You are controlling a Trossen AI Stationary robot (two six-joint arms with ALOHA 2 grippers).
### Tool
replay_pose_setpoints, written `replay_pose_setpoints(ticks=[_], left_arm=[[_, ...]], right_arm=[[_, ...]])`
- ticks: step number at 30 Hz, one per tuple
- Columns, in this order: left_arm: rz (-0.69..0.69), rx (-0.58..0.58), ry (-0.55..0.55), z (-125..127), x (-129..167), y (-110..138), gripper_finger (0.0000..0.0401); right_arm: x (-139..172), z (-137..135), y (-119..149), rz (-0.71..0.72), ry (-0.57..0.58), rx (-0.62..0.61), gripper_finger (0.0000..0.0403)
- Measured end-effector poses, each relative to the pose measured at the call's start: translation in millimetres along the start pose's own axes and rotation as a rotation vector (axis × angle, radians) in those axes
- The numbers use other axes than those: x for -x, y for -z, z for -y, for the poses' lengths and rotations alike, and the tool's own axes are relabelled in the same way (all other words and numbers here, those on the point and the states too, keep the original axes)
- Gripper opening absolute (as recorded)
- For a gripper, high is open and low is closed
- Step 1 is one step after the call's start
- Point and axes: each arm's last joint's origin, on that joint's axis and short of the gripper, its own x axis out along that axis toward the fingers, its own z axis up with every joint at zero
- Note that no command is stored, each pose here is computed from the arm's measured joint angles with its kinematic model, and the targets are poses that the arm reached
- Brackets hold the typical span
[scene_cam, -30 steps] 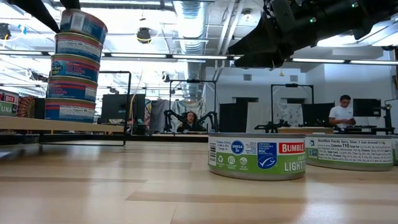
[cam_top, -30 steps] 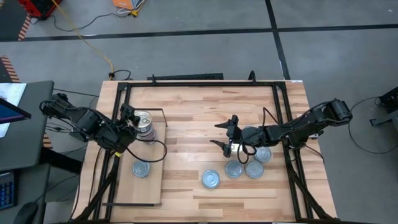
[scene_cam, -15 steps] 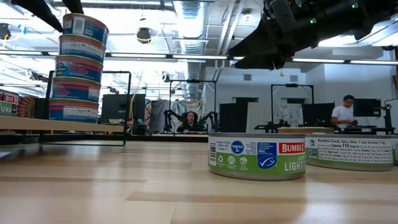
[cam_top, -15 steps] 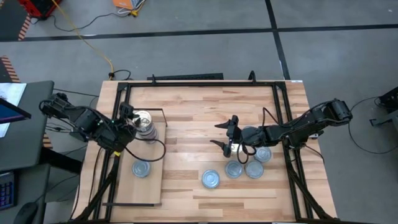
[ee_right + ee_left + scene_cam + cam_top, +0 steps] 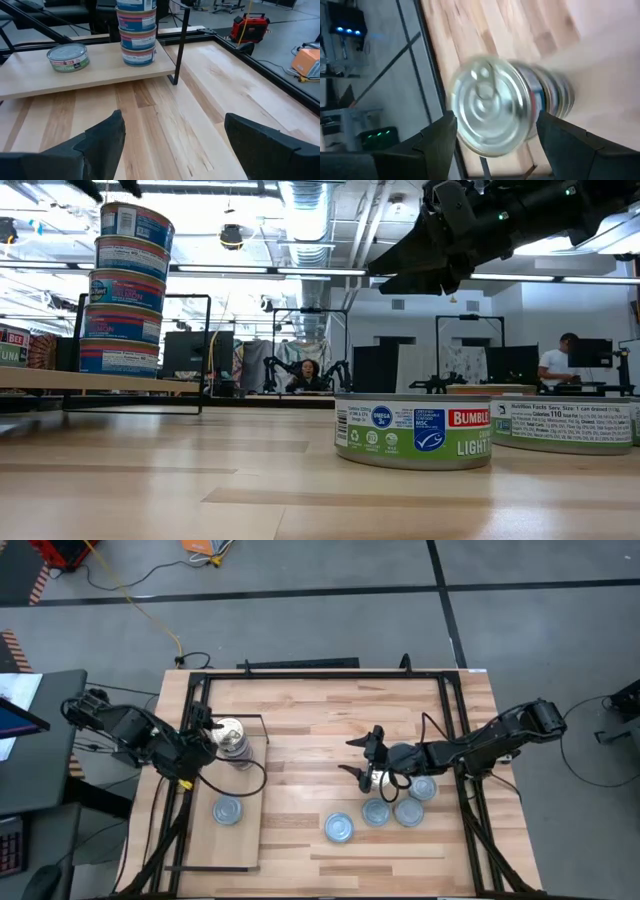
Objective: Stack canned seafood by type on shelf
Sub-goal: Stack the green and white tuna can on the green and white tuna can on the shelf
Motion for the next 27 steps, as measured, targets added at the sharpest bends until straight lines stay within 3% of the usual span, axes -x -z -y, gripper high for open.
replay_pose_setpoints(ticks=[7, 11, 17, 22, 27], left_arm=[[0.309, 0.189, 0.100, -11.3, 16.8, -26.0, 0.0235], [0.406, 0.251, 0.072, -6.7, 5.0, -53.6, 0.0222], [0.447, 0.301, 0.179, -6.6, -38.8, -96.0, 0.0208], [0.452, 0.318, 0.315, -4.8, -87.6, -130.3, 0.0206], [0.389, 0.236, 0.322, 12.0, -130.3, -153.4, 0.0206]], right_arm=[[-1.7, 3.6, 0.6, -0.012, 0.005, -0.025, 0.0363], [-3.2, 9.8, 6.4, -0.096, -0.035, -0.080, 0.0363], [-0.2, 20.0, 8.3, -0.178, -0.031, -0.145, 0.0363], [6.8, 12.4, 4.1, -0.270, -0.137, -0.151, 0.0360], [14.7, -3.6, 9.7, -0.387, -0.303, -0.125, 0.0341]])
